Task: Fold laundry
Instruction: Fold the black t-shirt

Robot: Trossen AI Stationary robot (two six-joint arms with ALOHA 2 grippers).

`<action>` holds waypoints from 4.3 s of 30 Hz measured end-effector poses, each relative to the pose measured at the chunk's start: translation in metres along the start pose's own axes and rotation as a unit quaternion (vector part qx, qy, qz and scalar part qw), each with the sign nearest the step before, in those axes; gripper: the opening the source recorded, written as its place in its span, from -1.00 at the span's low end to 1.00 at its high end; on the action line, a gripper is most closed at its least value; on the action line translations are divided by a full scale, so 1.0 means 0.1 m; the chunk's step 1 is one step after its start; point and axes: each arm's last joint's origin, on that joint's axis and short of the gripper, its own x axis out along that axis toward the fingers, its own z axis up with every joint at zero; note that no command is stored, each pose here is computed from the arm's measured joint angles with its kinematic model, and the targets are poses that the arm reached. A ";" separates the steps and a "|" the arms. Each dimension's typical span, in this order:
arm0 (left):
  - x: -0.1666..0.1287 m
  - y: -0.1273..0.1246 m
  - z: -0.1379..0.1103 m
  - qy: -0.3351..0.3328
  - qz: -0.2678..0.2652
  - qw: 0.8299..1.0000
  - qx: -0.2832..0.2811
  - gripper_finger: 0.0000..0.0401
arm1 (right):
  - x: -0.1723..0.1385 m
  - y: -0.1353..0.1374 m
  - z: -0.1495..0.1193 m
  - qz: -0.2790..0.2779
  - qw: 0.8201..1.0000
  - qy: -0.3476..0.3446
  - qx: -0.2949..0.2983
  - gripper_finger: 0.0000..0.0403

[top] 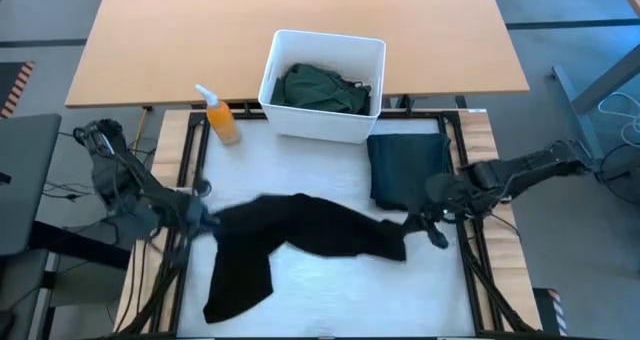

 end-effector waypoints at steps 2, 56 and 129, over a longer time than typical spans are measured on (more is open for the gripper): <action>0.05 -0.12 0.10 -0.035 -0.068 0.996 0.045 -1.00 | -0.04 0.16 0.14 0.037 0.995 -0.051 -0.075 -0.92; -0.47 0.62 -0.33 0.061 0.234 0.963 -0.120 -1.00 | -1.79 0.11 -0.68 -0.121 0.868 -0.468 0.114 -0.90; -0.25 0.46 -0.05 -0.003 0.168 0.982 0.085 -1.00 | -1.54 -0.08 -0.16 -0.547 0.786 -0.253 0.138 -0.90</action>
